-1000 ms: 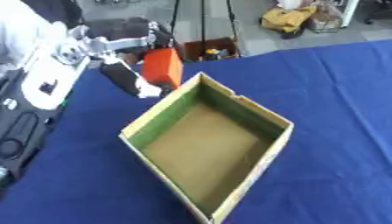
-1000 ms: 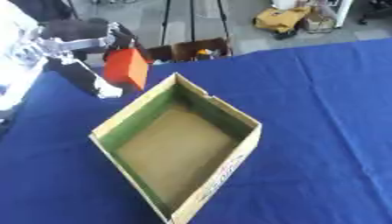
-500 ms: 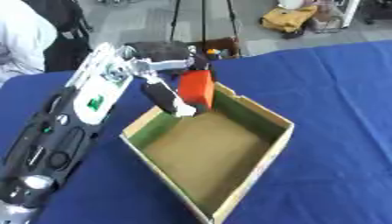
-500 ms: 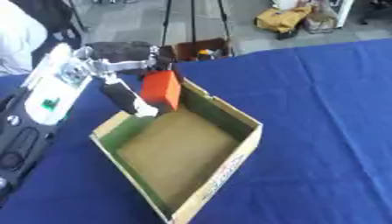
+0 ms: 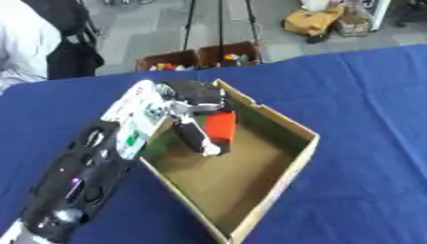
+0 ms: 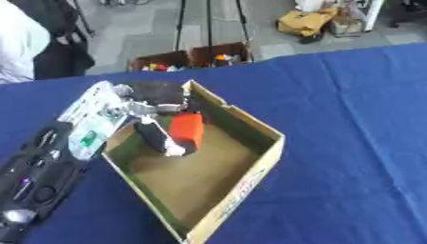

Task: Pick up objects on the table and place them in the box.

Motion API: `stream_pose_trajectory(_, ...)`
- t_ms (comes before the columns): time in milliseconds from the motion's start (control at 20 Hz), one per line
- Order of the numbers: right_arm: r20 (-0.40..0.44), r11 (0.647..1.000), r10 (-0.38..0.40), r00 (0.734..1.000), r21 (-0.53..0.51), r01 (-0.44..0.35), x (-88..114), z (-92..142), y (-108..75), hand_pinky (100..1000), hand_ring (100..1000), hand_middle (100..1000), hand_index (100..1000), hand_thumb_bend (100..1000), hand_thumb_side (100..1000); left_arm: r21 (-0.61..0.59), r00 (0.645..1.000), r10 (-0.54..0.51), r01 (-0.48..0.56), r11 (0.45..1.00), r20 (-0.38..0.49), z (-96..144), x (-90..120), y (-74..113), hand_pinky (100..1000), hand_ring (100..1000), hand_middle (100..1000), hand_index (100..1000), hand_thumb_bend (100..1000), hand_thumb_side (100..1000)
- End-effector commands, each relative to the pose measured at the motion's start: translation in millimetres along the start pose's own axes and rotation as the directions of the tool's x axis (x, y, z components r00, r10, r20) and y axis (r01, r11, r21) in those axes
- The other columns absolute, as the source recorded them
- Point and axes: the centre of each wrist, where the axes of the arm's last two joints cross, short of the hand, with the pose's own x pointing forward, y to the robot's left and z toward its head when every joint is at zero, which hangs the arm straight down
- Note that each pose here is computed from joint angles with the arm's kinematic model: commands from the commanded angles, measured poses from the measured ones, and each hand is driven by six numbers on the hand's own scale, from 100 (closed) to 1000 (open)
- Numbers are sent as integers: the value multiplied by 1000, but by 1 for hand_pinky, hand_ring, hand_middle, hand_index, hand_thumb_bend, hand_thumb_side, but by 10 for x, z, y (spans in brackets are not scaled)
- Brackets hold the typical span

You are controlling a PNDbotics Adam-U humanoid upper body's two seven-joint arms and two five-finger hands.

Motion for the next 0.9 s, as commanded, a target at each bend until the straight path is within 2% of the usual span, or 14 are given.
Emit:
stream_pose_trajectory(50, 34, 1000, 0, 999, -9, 1, 46, -86, -16, 757, 743, 791, 771, 100, 595, -52, 997, -78, 79, 995, 27, -25, -7, 16, 374, 575, 614, 747, 100, 421)
stream_pose_trajectory(150, 34, 1000, 1, 999, -11, 0, 45, -85, -19, 757, 743, 791, 771, 100, 594, -82, 996, -77, 80, 993, 32, -89, 10, -93, 378, 579, 618, 750, 100, 420)
stream_pose_trajectory(200, 33, 1000, 1, 999, -12, 0, 45, -84, -20, 757, 743, 791, 771, 100, 592, -93, 997, -76, 79, 993, 35, -119, 17, -140, 383, 584, 621, 753, 100, 387)
stream_pose_trajectory(250, 32, 1000, 1, 999, -13, -1, 44, -83, -21, 757, 743, 791, 771, 100, 592, -102, 997, -75, 78, 992, 37, -145, 22, -179, 383, 584, 621, 753, 100, 421)
stream_pose_trajectory(500, 31, 1000, 2, 1000, -15, -2, 42, -80, -25, 757, 743, 791, 771, 100, 587, -146, 997, -61, 69, 987, 53, -218, 17, -332, 447, 626, 670, 798, 100, 390)
stream_pose_trajectory(750, 29, 1000, 2, 1000, -15, -1, 42, -75, -25, 757, 743, 791, 771, 100, 585, -199, 994, -85, 98, 975, 73, -223, 10, -352, 604, 772, 788, 900, 100, 341)
stream_pose_trajectory(850, 27, 1000, 2, 1000, -16, -2, 41, -72, -25, 757, 743, 791, 771, 100, 584, -218, 991, -107, 122, 968, 81, -211, 9, -331, 637, 807, 816, 929, 100, 343)
stream_pose_trajectory(900, 26, 1000, 2, 1000, -16, -2, 40, -70, -26, 757, 743, 791, 771, 100, 584, -220, 990, -120, 135, 966, 81, -198, 7, -311, 682, 846, 842, 953, 100, 348)
